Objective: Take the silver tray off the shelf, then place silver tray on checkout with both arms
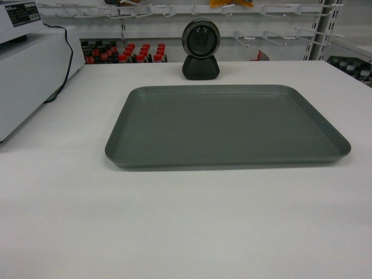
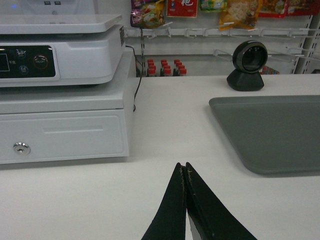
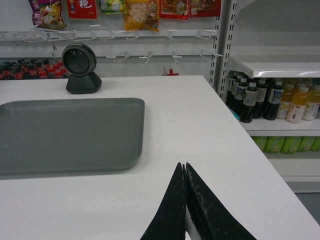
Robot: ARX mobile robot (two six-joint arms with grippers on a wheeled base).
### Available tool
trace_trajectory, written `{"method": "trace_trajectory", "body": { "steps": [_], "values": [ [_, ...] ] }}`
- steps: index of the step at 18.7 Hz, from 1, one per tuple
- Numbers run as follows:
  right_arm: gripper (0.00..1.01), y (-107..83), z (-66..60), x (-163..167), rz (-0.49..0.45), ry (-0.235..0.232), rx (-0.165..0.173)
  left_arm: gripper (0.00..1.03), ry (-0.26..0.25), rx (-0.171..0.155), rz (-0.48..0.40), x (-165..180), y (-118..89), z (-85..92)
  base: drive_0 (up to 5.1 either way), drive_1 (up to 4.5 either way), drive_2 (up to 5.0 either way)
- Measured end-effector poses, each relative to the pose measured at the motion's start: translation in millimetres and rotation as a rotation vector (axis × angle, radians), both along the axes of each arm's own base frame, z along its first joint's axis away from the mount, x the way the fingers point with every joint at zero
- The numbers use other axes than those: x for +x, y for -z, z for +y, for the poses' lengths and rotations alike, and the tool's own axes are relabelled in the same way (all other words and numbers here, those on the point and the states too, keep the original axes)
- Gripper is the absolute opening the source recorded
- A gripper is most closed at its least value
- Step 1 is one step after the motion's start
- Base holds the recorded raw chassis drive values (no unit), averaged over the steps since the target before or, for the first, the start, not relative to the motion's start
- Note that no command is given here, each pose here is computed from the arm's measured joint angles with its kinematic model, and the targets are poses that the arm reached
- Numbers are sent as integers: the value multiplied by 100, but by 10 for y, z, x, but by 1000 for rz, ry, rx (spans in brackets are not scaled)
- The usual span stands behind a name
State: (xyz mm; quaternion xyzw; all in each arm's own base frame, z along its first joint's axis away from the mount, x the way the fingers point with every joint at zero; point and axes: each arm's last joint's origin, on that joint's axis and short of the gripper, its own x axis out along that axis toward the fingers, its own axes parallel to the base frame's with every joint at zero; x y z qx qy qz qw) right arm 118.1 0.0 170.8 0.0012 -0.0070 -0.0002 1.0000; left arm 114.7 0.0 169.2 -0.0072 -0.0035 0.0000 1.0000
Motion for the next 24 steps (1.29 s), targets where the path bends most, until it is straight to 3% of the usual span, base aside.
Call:
{"method": "trace_trajectory", "body": {
  "steps": [7,9,11,12,13,19,22,24],
  "values": [
    [2,4,0,-78,1,0,0,2,0,0,-4,-65,2,0,0,0,0],
    [2,3,0,-94,-2,0,0,2,3,0,52,-139,69,-1,0,0,0],
    [2,24,0,-123,18,0,0,2,-2,0,-9,-173,1,1,0,0,0],
    [2,68,-1,-186,49,2,0,2,1,1,15,-169,42,0,0,0,0],
    [2,13,0,-209,-12,-1,0,2,0,1,16,-169,42,0,0,0,0],
    [2,36,0,-209,9,0,0,2,0,1,12,-169,38,0,0,0,0],
    [24,37,0,-209,10,0,0,3,0,0,12,-169,38,0,0,0,0],
    [47,36,0,-209,9,0,-1,26,0,0,12,-169,38,0,0,0,0]
  ]
}}
